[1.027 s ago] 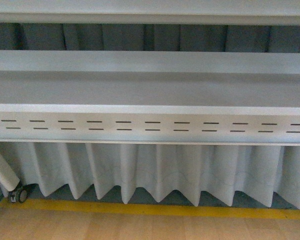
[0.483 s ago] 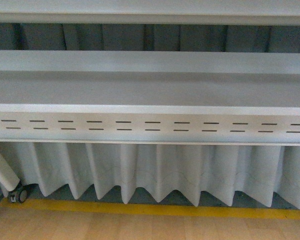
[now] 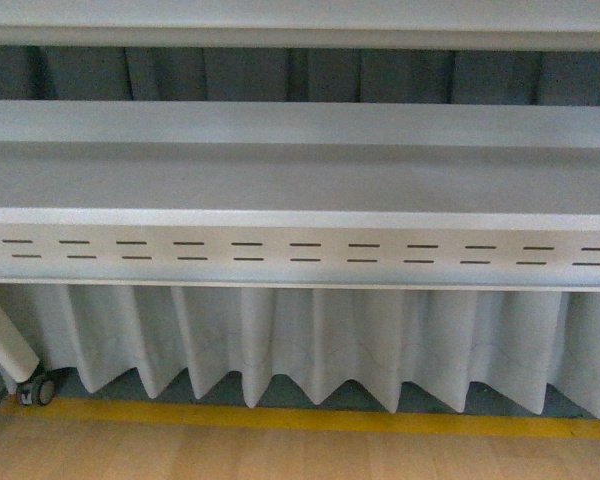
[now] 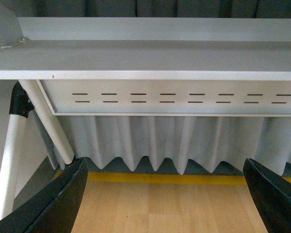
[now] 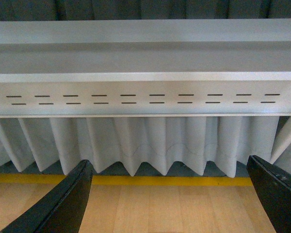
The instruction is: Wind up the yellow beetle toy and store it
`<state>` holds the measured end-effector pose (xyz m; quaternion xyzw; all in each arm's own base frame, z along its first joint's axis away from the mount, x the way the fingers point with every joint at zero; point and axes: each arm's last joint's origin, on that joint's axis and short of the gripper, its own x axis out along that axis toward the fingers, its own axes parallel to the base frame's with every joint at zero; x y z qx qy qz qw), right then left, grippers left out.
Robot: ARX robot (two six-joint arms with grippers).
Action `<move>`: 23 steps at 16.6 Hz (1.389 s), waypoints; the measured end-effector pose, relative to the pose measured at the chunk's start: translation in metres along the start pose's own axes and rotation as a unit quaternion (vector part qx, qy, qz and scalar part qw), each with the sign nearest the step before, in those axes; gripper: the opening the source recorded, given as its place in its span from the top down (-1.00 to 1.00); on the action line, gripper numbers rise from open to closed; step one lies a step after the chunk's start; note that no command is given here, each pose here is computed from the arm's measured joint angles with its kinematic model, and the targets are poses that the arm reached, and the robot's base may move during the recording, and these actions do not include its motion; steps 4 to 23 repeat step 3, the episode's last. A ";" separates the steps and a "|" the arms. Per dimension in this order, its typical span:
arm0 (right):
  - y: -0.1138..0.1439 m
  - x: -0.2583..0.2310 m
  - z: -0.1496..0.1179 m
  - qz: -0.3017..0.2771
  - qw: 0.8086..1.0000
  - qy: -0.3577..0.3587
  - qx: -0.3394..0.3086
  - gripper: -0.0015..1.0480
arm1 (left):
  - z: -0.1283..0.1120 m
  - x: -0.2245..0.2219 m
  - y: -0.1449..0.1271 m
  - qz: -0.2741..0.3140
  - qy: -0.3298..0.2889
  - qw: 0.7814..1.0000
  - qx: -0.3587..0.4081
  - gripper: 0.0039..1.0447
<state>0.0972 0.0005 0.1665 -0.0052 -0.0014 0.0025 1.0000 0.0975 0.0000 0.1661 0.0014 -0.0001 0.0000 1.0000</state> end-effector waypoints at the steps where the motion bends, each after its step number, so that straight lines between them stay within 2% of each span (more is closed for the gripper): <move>1: 0.000 0.000 0.000 0.000 1.000 0.000 0.000 -0.87 | 0.000 0.000 0.000 0.000 0.000 1.000 0.000 -0.88; 23: 0.000 0.000 0.000 0.000 1.000 0.000 0.000 -0.87 | 0.000 0.000 0.000 0.000 0.000 1.000 0.000 -0.88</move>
